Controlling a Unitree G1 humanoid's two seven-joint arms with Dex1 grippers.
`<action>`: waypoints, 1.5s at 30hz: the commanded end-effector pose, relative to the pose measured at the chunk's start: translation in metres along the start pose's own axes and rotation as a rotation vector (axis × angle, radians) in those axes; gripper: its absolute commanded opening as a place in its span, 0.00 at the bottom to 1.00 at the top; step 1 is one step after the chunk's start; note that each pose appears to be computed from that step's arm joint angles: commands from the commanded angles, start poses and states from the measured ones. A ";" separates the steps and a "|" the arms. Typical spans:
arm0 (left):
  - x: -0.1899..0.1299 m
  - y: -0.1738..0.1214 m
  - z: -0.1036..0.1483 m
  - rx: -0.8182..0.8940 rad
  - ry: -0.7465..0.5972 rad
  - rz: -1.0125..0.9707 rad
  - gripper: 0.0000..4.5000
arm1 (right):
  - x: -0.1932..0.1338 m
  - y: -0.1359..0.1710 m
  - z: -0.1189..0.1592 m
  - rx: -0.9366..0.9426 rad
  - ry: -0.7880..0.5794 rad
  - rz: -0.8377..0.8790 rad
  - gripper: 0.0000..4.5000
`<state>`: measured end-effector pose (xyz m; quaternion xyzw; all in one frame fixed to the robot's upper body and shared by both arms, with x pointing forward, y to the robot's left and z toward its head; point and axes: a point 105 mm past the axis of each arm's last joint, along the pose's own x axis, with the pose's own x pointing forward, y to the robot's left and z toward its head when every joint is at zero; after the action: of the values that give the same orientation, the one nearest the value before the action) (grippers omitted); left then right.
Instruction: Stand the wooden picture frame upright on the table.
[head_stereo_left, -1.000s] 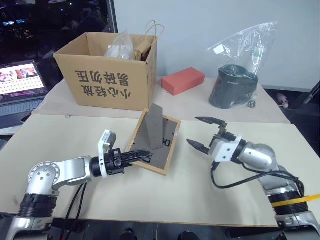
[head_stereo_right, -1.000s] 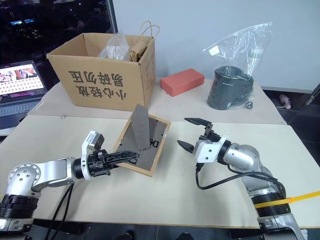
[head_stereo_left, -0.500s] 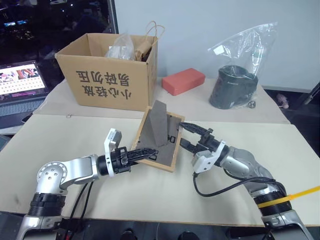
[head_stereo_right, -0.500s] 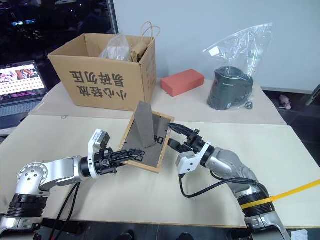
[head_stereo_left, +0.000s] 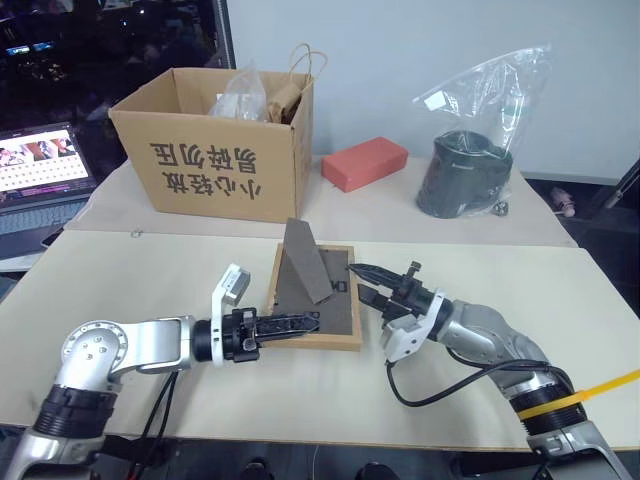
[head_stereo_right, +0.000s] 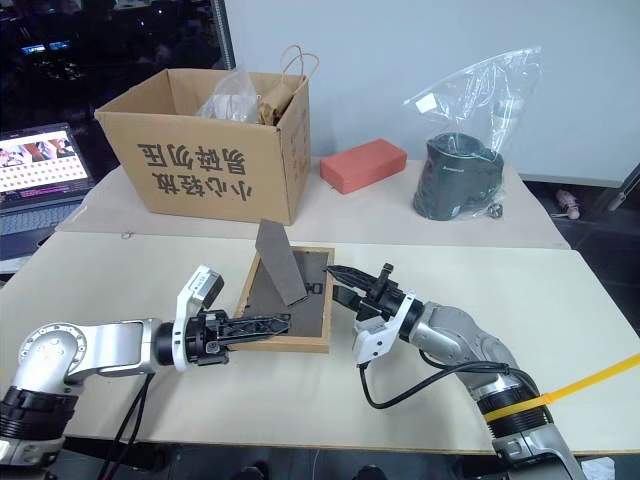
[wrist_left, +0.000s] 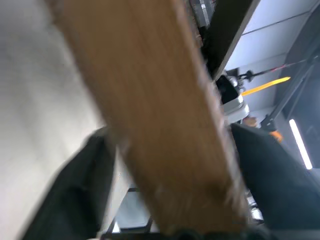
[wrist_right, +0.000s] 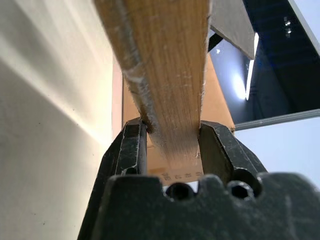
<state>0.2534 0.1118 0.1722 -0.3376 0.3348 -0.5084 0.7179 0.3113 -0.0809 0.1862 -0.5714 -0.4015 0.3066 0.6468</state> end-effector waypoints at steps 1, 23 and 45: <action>-0.013 -0.001 0.007 0.009 -0.011 0.016 1.00 | -0.005 -0.034 -0.003 -0.032 0.005 -0.152 0.28; -0.078 -0.012 0.033 0.209 -0.122 0.119 1.00 | -0.017 -0.077 -0.102 0.964 0.295 -0.346 0.26; -0.051 -0.019 0.032 0.324 -0.199 0.062 1.00 | -0.032 0.015 -0.111 2.100 0.485 -0.186 0.25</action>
<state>0.2566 0.1615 0.1978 -0.2776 0.2230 -0.4898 0.7958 0.3964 -0.1560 0.1697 0.2276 0.1491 0.3286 0.9044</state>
